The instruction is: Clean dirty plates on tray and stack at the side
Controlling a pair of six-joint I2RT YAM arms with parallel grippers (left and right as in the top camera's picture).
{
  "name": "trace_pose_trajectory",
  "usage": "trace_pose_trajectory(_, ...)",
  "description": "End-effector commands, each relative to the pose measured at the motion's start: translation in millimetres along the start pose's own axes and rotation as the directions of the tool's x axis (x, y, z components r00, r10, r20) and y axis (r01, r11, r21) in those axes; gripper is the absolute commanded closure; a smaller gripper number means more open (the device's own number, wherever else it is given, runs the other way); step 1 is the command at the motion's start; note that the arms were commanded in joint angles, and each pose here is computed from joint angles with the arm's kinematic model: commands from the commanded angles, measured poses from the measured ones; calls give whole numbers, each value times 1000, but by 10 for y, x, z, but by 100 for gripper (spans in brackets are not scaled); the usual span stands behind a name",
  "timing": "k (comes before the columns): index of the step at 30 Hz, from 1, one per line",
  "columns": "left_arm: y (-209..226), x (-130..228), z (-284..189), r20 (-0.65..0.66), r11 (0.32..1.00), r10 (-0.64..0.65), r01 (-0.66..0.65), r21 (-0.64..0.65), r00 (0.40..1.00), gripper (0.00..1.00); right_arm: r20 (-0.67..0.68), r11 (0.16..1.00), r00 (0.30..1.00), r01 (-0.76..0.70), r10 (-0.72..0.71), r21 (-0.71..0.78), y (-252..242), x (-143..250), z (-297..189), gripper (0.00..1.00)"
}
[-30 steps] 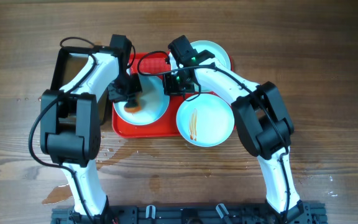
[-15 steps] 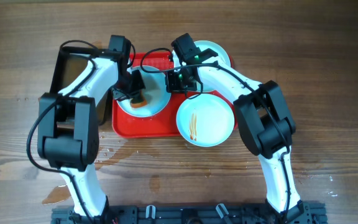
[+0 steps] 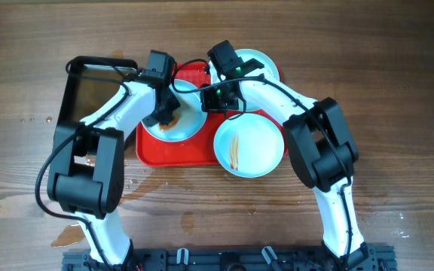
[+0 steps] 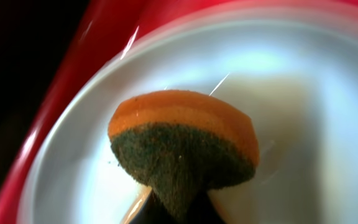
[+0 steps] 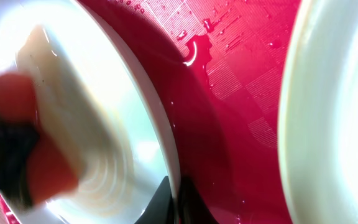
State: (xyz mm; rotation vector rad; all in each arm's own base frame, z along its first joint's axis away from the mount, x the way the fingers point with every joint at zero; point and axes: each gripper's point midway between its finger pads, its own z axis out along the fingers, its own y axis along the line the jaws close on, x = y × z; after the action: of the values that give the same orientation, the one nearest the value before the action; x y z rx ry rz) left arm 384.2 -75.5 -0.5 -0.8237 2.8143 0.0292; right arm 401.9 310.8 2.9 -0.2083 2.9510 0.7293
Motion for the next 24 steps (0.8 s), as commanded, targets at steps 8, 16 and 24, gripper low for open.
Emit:
trace_pose_trajectory(8,-4,896,228,-325,895,438,-373,245,838,96,-31,1000,1000,-2,3,17,-76,84,121,95)
trace_pose_trajectory(16,232,31,401,6,992,101,-101,-73,995,96,-33,1000,999,-1,2,17,-71,89,124,95)
trace_pose_trajectory(24,302,200,394,-77,995,47,-53,-79,996,96,-31,1000,1000,-4,4,18,-82,81,119,95)
